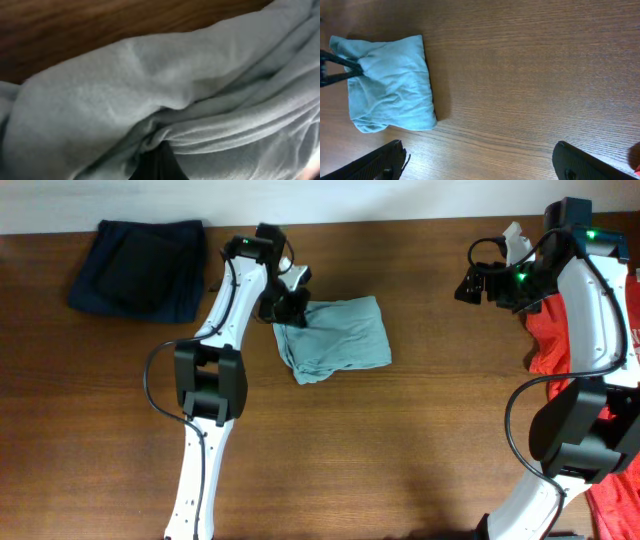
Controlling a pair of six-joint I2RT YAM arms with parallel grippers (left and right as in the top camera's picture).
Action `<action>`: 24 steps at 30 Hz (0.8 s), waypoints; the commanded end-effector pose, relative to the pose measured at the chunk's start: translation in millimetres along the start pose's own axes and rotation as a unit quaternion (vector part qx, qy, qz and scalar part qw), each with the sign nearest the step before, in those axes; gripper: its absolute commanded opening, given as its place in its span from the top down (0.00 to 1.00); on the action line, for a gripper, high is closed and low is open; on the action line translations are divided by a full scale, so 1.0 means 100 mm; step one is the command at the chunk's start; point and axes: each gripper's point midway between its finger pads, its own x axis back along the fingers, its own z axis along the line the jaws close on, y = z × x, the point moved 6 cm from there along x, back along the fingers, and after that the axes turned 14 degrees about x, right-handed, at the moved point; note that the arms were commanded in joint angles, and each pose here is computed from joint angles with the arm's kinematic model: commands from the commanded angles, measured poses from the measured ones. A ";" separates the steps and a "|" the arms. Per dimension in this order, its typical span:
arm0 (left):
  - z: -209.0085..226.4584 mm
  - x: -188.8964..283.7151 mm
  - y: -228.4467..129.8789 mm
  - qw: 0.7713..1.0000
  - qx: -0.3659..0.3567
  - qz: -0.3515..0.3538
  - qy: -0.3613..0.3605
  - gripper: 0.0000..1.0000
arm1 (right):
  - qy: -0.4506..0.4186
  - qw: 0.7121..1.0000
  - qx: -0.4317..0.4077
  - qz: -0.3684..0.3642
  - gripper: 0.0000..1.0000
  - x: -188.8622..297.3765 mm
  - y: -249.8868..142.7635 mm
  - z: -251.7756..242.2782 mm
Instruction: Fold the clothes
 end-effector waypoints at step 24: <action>-0.30 1.07 -0.28 0.996 0.056 -0.051 0.052 0.21 | -0.005 1.000 0.005 -0.005 0.01 0.05 0.01 0.00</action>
